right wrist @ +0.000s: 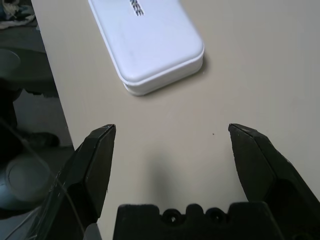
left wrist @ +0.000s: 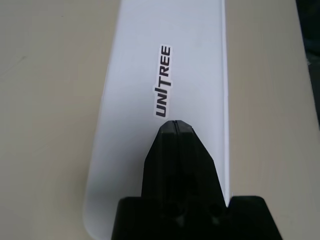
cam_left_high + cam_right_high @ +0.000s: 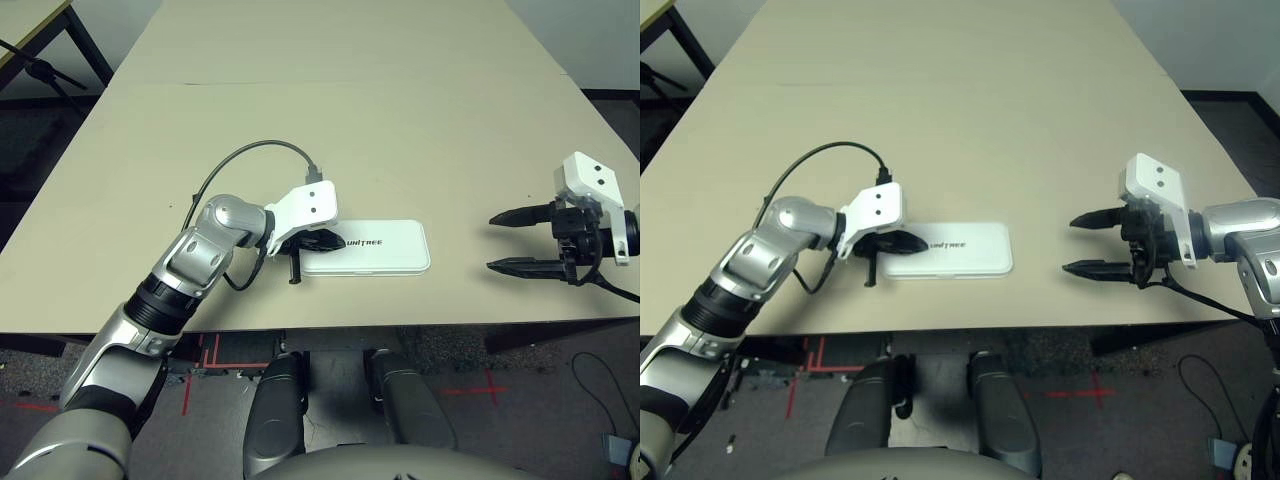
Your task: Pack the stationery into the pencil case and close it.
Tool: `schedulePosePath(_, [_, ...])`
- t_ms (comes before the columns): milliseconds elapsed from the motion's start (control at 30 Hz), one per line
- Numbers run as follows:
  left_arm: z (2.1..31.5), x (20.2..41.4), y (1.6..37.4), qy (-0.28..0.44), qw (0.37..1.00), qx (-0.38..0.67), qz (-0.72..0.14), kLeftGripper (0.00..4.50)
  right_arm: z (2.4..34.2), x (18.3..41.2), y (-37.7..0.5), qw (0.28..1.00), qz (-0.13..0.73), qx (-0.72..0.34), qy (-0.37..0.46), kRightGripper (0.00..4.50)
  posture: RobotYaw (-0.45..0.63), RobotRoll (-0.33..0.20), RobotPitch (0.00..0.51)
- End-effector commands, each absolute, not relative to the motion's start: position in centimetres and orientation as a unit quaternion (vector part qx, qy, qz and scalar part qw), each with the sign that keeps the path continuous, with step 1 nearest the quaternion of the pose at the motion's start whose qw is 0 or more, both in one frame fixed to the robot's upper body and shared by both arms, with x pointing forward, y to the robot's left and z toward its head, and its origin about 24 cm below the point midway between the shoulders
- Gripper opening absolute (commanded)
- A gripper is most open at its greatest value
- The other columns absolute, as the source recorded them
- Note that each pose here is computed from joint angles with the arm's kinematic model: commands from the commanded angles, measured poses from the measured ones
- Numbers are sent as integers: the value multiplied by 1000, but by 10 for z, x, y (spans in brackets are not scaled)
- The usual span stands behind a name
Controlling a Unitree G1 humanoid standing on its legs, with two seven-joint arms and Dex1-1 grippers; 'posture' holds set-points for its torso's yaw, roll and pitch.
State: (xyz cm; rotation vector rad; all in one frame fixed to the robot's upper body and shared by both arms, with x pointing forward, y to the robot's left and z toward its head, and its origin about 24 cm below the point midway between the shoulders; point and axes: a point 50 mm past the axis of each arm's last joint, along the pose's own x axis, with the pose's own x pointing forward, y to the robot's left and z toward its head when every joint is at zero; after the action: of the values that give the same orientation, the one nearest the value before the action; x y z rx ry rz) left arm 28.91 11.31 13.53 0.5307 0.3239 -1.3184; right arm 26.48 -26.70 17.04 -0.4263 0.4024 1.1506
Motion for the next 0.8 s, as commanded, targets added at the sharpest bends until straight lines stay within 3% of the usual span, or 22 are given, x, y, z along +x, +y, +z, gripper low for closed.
schedulePosePath(33, [147, 292, 119, 113, 790, 166, -579, 38, 176, 273, -261, 820, 526, -182, 131, 4500, -21, 0, 191])
schedulePosePath(133, [168, 298, 130, 53, 833, 113, -539, 38, 182, 281, -258, 847, 504, -151, 76, 4500, -21, 0, 191])
schedulePosePath(367, [206, 317, 176, -70, 918, 28, -389, 2555, 189, 301, -260, 907, 410, -94, -16, 4500, -6, 0, 183])
schedulePosePath(533, [218, 331, 223, -122, 961, -15, -248, 4476, 188, 324, -273, 954, 281, -86, -60, 4500, -3, 0, 177])
schedulePosePath(667, [211, 338, 273, -145, 982, -38, -111, 4476, 182, 341, -289, 982, 146, -90, -77, 4500, -2, 0, 171])
schedulePosePath(800, [196, 338, 300, -146, 988, -36, -44, 4476, 174, 348, -302, 991, 53, -93, -82, 4500, 0, 0, 170])
